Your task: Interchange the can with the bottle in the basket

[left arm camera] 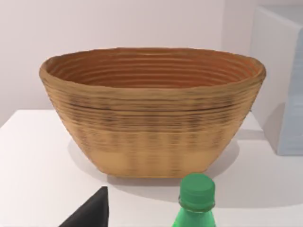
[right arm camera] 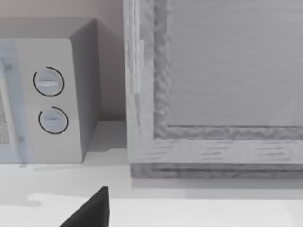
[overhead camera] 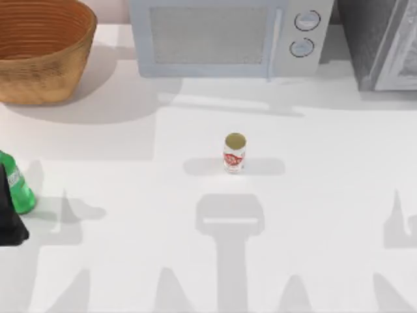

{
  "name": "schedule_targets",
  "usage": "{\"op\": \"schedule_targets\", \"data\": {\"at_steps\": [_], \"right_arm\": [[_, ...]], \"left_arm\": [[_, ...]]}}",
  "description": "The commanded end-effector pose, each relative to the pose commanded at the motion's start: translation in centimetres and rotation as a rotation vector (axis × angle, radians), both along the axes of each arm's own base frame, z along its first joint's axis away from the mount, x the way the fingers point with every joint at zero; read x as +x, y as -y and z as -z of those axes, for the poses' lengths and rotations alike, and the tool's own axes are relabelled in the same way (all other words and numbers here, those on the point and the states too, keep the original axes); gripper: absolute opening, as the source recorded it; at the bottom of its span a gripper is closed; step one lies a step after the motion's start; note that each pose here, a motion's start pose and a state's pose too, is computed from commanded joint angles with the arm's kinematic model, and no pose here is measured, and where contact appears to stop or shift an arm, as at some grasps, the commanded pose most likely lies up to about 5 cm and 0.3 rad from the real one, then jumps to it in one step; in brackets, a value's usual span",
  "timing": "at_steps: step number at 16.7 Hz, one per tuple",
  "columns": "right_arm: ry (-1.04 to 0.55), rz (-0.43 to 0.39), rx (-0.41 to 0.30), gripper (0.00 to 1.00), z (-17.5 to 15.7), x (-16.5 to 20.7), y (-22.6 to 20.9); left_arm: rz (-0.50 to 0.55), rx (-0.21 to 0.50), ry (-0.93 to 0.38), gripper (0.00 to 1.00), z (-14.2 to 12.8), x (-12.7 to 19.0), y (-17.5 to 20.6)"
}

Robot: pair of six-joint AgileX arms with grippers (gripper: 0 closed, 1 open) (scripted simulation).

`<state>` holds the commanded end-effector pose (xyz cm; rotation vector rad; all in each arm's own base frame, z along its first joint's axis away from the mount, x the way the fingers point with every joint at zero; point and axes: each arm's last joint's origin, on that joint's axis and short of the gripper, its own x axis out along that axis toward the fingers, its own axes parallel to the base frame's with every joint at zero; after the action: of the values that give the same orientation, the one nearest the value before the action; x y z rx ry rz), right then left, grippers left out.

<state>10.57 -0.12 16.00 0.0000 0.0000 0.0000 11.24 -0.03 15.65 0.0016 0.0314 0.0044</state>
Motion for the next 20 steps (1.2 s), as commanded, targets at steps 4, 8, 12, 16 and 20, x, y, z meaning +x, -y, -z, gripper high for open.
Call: {"op": "schedule_targets", "data": {"at_steps": [4, 8, 12, 16, 20], "right_arm": [[0.000, 0.000, 0.000, 1.00, 0.0, 0.0, 0.0], [0.000, 0.000, 0.000, 1.00, 0.0, 0.0, 0.0], [0.000, 0.000, 0.000, 1.00, 0.0, 0.0, 0.0], [0.000, 0.000, 0.000, 1.00, 0.0, 0.0, 0.0], [0.000, 0.000, 0.000, 1.00, 0.0, 0.0, 0.0]], "left_arm": [[0.005, 0.001, -0.044, 1.00, 0.5, 1.4, -0.1], [0.015, 0.003, -0.093, 1.00, 1.5, 2.9, -0.3], [0.016, 0.005, -0.148, 1.00, 3.0, 4.1, -0.6], [0.022, 0.003, -0.204, 1.00, 4.7, 4.8, -0.8], [0.021, 0.001, -0.251, 1.00, 6.1, 5.0, -1.0]]}}
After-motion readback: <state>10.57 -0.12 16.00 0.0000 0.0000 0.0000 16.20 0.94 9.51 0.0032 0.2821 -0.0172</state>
